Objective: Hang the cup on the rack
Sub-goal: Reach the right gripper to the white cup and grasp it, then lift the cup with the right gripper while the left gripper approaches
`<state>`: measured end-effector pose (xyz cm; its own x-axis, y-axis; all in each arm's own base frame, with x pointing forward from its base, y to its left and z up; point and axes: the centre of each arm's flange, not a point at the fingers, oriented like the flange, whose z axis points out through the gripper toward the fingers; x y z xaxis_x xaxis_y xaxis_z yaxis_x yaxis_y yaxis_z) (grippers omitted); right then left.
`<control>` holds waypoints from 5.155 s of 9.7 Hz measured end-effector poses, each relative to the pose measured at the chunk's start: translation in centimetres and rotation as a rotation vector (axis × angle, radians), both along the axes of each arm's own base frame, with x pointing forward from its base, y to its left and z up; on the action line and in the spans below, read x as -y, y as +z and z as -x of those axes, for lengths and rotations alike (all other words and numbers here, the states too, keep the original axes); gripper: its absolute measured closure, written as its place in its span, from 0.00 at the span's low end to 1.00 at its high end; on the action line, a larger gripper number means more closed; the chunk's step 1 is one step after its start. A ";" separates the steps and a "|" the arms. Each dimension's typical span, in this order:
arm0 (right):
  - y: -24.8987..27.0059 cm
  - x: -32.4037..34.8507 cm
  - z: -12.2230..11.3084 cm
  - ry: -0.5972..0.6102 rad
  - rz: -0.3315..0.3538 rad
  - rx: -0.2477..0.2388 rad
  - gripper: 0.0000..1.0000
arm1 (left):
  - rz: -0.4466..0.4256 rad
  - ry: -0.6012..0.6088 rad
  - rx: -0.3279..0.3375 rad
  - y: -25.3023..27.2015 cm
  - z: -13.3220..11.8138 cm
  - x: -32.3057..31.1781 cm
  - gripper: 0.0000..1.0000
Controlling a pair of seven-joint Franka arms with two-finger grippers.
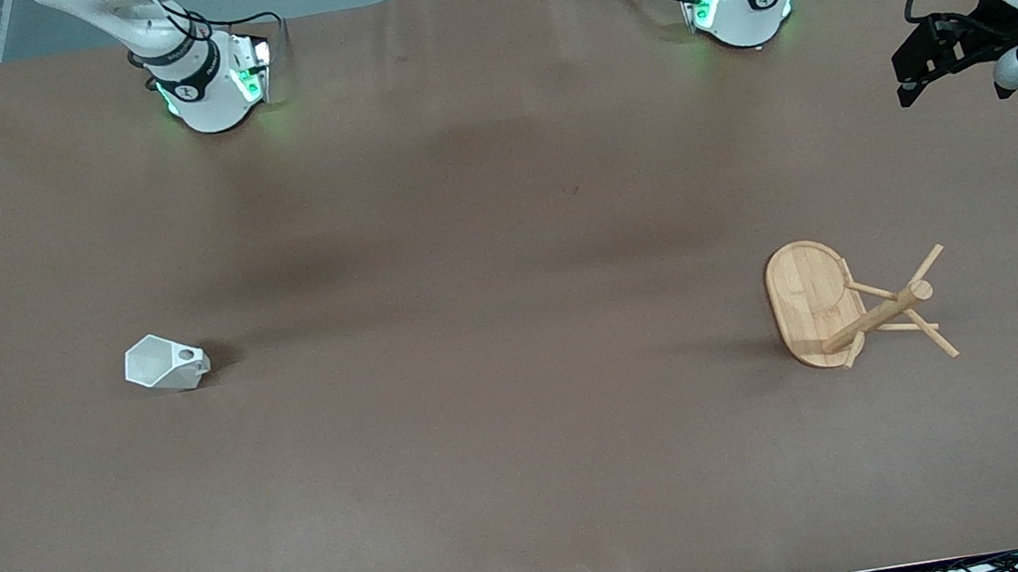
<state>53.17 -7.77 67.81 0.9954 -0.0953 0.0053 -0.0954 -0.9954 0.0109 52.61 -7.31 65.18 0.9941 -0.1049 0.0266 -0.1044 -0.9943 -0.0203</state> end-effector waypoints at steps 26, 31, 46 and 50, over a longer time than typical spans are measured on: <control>-43.6 1.7 -2.2 0.101 0.014 0.019 0.16 | -0.014 0.053 -0.149 1.3 1.7 -2.8 0.00; -44.0 1.5 -1.8 0.103 0.008 -0.006 0.50 | -0.005 0.005 -0.088 3.1 1.7 -0.6 0.00; -20.1 -19.9 -7.6 0.226 -0.582 -0.240 0.96 | 0.381 -0.465 0.129 -5.9 2.4 34.3 0.00; -20.1 -28.6 -5.3 0.262 -0.890 -0.320 0.96 | 0.538 -0.642 0.257 -6.5 1.7 37.2 0.00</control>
